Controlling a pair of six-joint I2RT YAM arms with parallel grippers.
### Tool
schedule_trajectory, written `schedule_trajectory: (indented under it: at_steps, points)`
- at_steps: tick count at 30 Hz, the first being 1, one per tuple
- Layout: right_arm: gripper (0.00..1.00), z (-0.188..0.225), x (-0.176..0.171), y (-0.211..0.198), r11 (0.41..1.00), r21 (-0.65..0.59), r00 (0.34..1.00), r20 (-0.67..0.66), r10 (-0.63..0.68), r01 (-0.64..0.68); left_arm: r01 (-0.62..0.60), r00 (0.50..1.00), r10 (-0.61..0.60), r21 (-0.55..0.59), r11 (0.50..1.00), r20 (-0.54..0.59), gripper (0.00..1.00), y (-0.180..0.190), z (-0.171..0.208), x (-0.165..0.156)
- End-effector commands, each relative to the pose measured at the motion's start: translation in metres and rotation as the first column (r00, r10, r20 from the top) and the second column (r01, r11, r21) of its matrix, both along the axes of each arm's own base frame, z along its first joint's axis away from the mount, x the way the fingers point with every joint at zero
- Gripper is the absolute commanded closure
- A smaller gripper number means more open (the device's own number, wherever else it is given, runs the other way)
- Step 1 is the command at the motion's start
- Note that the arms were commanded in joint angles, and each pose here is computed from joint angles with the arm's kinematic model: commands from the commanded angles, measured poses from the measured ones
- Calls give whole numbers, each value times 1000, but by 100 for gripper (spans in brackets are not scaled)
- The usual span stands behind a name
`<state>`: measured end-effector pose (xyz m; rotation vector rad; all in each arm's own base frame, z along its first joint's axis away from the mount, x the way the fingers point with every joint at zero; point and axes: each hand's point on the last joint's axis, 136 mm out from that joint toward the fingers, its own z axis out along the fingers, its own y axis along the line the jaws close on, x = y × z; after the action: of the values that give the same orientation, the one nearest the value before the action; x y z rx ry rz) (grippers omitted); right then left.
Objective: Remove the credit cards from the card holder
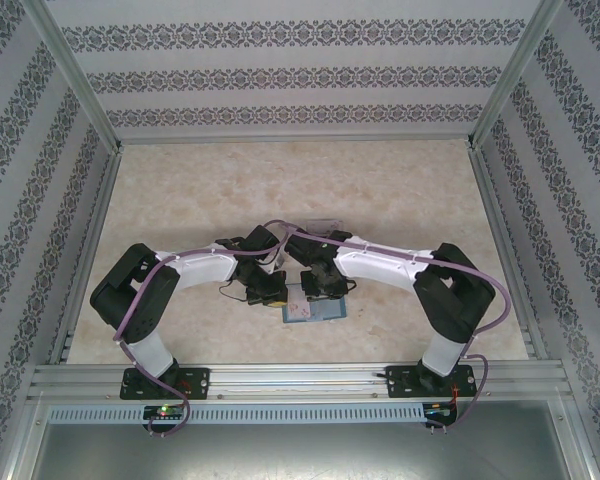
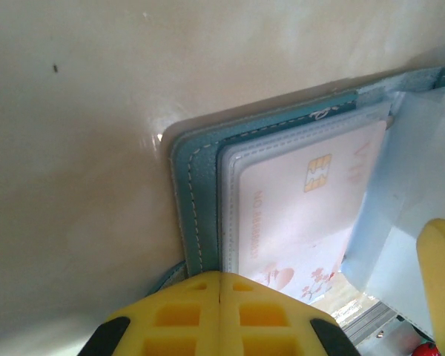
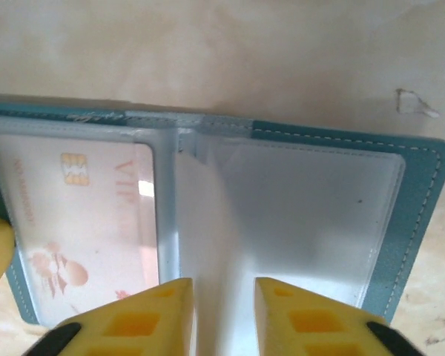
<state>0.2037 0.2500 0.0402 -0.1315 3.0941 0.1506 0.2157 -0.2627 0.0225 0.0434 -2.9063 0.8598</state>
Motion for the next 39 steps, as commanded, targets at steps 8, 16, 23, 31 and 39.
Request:
schedule_trajectory:
  at_steps: [8,16,23,31,39]
  points:
    - [94,5,-1,-13,1000,2,1000,17,-14,14,15,1000,-15,28,1000,7,100,0,-4,-1]
    - [95,-9,-2,-35,997,-74,1000,1,-13,13,15,1000,-14,42,999,-4,100,2,-9,-2]
    - [82,-21,-1,-50,991,-130,1000,-7,-15,14,13,1000,-12,46,999,-5,100,2,-8,-1]
    - [75,-24,-4,-64,985,-172,1000,-7,-24,23,12,1000,-13,39,999,1,100,0,-2,1]
    - [72,-18,-2,-77,982,-187,999,9,-38,40,13,1000,-14,32,999,23,100,-2,9,6]
